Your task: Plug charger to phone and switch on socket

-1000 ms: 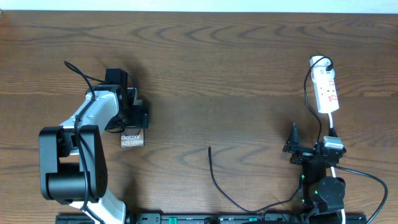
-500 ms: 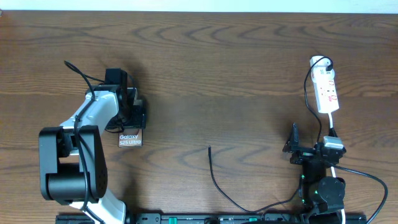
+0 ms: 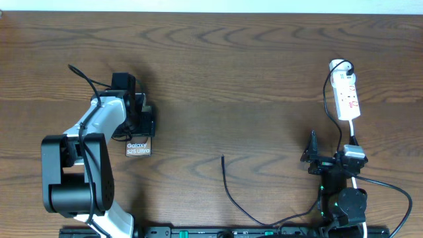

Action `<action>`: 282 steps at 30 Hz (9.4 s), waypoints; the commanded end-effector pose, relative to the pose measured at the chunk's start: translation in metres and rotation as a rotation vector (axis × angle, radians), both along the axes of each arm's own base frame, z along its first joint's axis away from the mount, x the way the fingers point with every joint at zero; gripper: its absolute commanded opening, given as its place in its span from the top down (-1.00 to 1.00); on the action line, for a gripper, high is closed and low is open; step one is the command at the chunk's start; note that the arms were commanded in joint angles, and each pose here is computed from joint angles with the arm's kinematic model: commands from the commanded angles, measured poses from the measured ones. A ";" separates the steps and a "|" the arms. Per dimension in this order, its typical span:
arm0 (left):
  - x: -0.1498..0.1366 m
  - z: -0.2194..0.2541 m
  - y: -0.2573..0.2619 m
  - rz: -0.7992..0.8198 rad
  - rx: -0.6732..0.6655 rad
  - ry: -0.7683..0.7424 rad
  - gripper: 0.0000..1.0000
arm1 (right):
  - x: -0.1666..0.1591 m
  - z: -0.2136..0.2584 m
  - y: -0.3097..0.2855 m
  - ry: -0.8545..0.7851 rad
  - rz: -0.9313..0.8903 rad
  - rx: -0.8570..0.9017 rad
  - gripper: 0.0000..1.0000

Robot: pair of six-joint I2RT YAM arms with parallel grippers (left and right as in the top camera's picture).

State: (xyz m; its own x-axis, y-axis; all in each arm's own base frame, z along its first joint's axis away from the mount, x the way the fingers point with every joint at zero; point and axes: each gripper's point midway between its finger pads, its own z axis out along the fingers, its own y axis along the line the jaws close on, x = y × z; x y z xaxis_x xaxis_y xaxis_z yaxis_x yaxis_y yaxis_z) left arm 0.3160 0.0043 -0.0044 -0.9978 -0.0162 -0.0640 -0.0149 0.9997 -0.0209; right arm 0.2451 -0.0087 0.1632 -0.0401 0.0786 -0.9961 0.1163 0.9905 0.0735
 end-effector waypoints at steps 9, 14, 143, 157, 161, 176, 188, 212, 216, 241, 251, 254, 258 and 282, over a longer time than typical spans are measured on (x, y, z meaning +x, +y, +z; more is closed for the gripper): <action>-0.002 -0.005 -0.007 0.004 -0.045 0.003 0.85 | 0.000 0.000 -0.002 0.002 -0.009 -0.014 -0.99; 0.017 0.012 -0.007 0.024 -0.048 -0.061 0.85 | 0.000 0.000 -0.002 0.002 -0.009 -0.014 -0.99; 0.052 0.265 -0.129 0.754 -1.511 0.475 0.85 | 0.000 -0.001 -0.002 0.002 -0.009 -0.014 -0.98; 0.052 0.265 -0.129 0.755 -1.510 0.472 0.85 | 0.000 -0.001 -0.002 0.002 -0.008 -0.014 -0.99; 0.052 0.264 -0.129 0.756 -1.510 0.472 0.85 | 0.000 -0.001 -0.002 0.002 -0.009 -0.014 -0.99; 0.056 0.262 -0.127 0.699 -1.507 0.372 0.85 | 0.000 -0.001 -0.002 0.002 -0.009 -0.014 -0.98; 0.092 0.236 -0.109 0.409 -1.305 -0.254 0.85 | 0.000 -0.001 -0.002 0.002 -0.009 -0.014 -0.98; 0.089 0.141 -0.073 0.668 -0.846 -0.288 0.85 | -0.002 0.001 -0.014 -0.003 -0.078 -0.023 -0.99; 0.089 0.141 -0.074 0.667 -0.849 -0.287 0.85 | -0.002 0.002 -0.013 -0.006 -0.075 -0.022 -0.99; 0.099 0.172 -0.091 0.673 -1.041 -0.266 0.85 | 0.038 0.086 0.143 0.191 0.792 0.319 -0.99; 0.101 0.173 -0.102 0.730 -1.061 -0.228 0.85 | 0.092 0.077 0.247 0.300 1.248 0.438 -0.99; 0.100 0.171 -0.111 0.747 -1.052 -0.214 0.85 | 0.100 0.064 0.271 0.261 1.267 0.422 -0.99; 0.100 0.172 -0.132 0.726 -1.048 -0.214 0.85 | 0.110 0.051 0.280 0.280 1.177 0.424 -0.99; 0.081 0.175 -0.203 0.600 -1.048 -0.171 0.85 | 0.094 0.014 0.291 0.413 1.173 0.345 -0.99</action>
State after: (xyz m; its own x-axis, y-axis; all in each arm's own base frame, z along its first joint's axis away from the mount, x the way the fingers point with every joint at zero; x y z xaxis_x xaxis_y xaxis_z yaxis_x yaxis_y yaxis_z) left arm 0.3968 -0.1933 0.1586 -0.7948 -0.5873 0.1529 -0.4112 0.3357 -0.8475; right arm 0.3341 0.2793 0.1728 -0.6218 0.0573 -0.7811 -0.6896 0.4326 0.5808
